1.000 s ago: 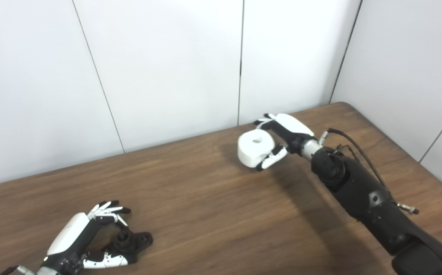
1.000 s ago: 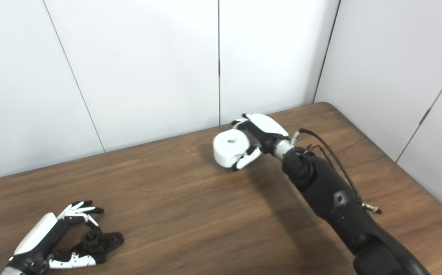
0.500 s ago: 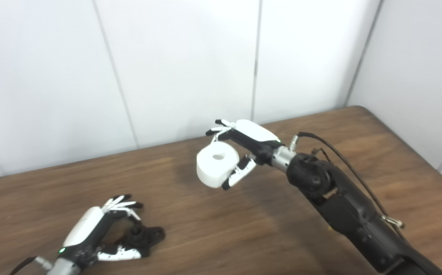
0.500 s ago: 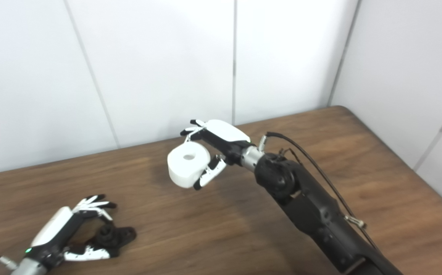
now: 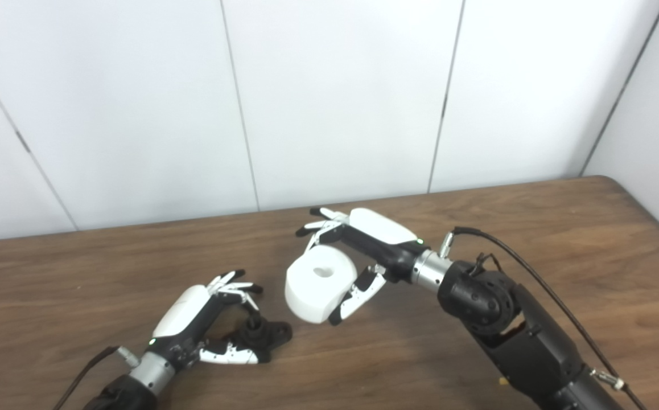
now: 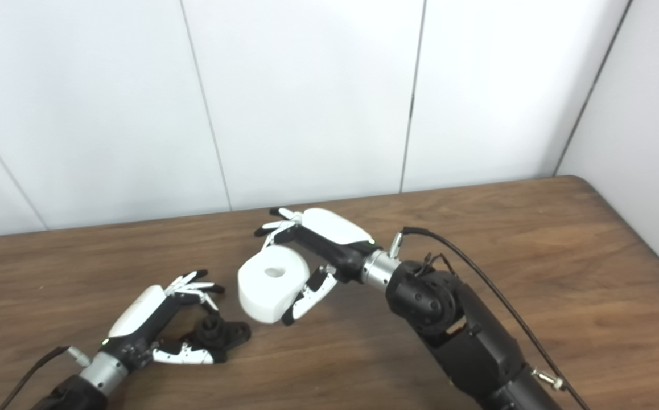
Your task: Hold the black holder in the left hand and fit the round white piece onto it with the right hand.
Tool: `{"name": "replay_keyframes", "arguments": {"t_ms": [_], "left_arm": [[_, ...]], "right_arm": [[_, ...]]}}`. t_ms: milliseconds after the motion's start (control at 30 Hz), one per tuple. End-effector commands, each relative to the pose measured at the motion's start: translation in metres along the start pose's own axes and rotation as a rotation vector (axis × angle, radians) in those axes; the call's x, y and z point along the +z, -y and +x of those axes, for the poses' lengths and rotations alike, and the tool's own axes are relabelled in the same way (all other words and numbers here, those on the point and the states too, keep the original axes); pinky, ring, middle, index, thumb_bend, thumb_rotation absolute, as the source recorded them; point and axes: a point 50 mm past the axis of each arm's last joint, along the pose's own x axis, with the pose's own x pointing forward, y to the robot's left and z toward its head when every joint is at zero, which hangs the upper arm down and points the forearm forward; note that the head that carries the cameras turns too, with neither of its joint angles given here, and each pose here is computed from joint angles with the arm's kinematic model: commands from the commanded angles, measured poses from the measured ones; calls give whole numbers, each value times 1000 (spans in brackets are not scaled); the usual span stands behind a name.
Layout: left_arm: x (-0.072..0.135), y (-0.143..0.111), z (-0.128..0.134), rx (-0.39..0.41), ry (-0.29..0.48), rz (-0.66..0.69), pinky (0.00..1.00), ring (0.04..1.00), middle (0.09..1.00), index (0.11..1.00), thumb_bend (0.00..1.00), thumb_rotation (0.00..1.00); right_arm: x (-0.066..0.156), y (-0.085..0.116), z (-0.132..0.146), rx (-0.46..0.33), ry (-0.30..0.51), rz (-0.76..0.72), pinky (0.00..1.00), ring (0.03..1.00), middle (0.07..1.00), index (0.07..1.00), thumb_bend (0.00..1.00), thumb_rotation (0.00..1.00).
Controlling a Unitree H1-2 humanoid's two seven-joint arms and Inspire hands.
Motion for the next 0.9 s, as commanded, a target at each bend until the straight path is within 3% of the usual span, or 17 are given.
{"name": "replay_keyframes", "arguments": {"t_ms": [0,367,533,867], "left_arm": [[3,6,4,-33,-21,36,1000,987,821,481,523,50],[13,16,8,2,-36,30,1000,1000,822,481,523,51],[15,20,8,-4,-38,31,1000,998,821,481,523,51],[22,25,11,-15,-34,30,1000,999,821,481,524,51]], "right_arm": [[15,12,1,-104,26,-23,1000,1000,837,482,519,146],[21,-9,-20,-192,-93,-25,1000,1000,816,483,519,140],[20,-5,-17,-224,-71,-83,1000,997,807,482,520,139],[25,17,-5,-207,-17,-175,1000,992,793,480,521,138]]}}
